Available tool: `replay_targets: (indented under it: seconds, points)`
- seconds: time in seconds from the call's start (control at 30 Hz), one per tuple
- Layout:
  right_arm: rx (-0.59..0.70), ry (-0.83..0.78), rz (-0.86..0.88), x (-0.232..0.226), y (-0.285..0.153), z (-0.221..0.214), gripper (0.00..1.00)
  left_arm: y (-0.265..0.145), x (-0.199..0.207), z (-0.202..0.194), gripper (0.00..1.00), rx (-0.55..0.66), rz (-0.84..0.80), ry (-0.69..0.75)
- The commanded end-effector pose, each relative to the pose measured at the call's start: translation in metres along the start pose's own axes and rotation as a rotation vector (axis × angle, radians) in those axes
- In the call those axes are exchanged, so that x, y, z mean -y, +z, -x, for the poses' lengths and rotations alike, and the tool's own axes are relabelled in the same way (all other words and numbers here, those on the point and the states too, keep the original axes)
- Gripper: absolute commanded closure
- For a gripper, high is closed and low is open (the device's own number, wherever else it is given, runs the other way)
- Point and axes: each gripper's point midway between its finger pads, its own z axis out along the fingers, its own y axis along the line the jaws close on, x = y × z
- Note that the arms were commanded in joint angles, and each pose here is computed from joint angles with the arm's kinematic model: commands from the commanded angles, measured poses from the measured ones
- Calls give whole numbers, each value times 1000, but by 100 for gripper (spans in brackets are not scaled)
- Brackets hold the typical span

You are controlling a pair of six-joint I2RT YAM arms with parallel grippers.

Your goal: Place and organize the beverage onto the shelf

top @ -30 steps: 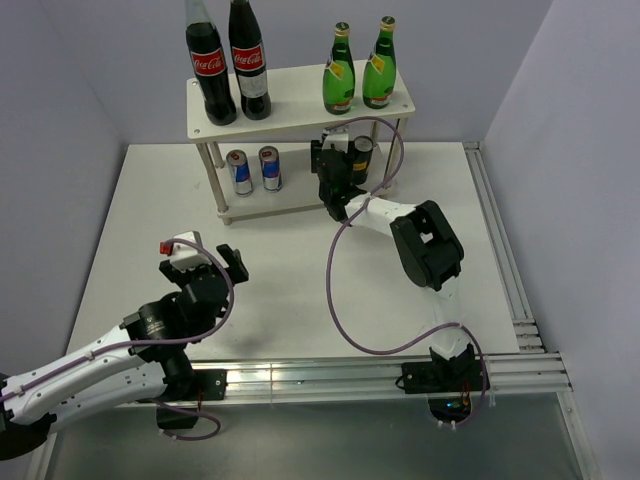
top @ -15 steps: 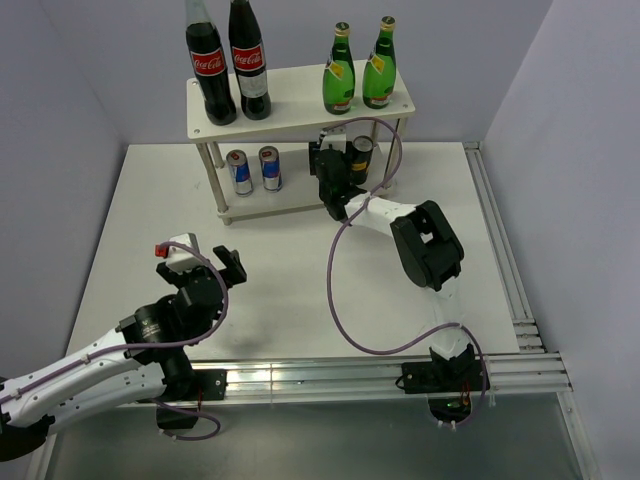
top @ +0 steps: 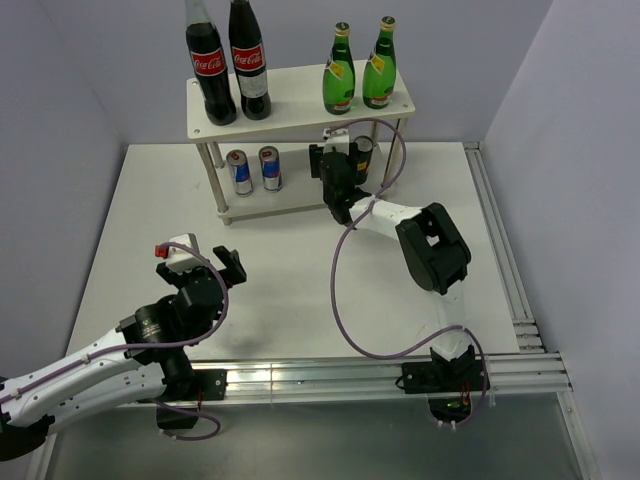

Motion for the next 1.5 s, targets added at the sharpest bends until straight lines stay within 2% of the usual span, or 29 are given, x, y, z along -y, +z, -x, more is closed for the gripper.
replay_targets:
  seconds: [0.0,0.3,0.5,1.47]
  points:
    - [102,65,-21,13,-9,50,23,-1,-2,4,1,16,8,-23]
    - [96,63,-27,18,-15,48,19,-1,-2,5,1,17,6,-26]
    - [97,63,-24,21,-23,50,0,-2,-2,4,1,16,6,-27]
    - [75,113,77,9,-62,51,0,-3,-3,6,1,20,3,-40]
